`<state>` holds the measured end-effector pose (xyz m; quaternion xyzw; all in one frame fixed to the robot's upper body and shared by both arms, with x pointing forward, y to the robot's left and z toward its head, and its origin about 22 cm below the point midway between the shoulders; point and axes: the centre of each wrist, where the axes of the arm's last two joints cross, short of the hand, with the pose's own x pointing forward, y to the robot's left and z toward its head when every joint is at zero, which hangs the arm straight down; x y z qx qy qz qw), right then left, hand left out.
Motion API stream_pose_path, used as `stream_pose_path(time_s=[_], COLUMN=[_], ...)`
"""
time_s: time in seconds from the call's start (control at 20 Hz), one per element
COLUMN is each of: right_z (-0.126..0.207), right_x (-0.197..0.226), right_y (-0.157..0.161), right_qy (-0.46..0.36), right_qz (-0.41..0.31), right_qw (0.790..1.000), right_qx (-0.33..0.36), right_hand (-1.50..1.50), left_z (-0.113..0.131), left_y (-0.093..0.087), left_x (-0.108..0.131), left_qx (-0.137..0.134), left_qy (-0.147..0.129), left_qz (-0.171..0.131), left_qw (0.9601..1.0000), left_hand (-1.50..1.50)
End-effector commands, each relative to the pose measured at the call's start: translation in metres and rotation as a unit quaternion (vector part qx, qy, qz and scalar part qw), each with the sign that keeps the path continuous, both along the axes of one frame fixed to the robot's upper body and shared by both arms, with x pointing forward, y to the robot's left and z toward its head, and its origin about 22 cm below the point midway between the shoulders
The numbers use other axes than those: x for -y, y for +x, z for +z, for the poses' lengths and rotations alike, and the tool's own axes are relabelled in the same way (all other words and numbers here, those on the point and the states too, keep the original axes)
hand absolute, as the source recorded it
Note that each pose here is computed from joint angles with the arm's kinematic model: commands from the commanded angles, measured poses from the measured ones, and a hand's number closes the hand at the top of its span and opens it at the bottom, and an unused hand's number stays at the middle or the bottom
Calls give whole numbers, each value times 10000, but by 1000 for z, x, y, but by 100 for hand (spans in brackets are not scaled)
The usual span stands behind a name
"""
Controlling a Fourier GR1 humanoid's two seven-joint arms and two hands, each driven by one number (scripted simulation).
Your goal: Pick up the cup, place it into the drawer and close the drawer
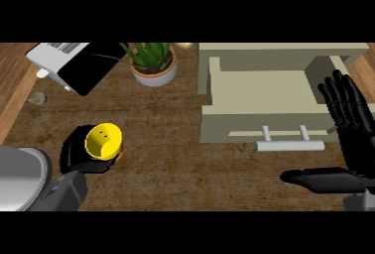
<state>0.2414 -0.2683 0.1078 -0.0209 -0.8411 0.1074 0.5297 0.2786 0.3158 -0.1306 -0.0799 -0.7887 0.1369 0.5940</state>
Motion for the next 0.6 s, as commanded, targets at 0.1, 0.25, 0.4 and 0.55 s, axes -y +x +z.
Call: stream_pose_path(time_s=[0.1,0.25,0.4,0.55], right_z=[-4,-1,11,9], right_x=[1,5,16,3], right_y=[-2,-6,4,-1], right_qy=[-4,-40,-78,40], right_qz=[-83,-135,-216,-130], right_qw=[10000,9999,9997,9999], right_qx=[-14,-22,-104,-37], right_hand=[-150,-150,-150,-150], left_z=[7,25,49,79], left_y=[12,29,57,78], left_x=[12,23,44,59], left_qx=[1082,1353,1436,1640], left_qy=[-248,-261,50,53], left_qz=[88,-161,-631,-752], left_qw=[9938,9903,9876,9836], left_hand=[150,150,150,150])
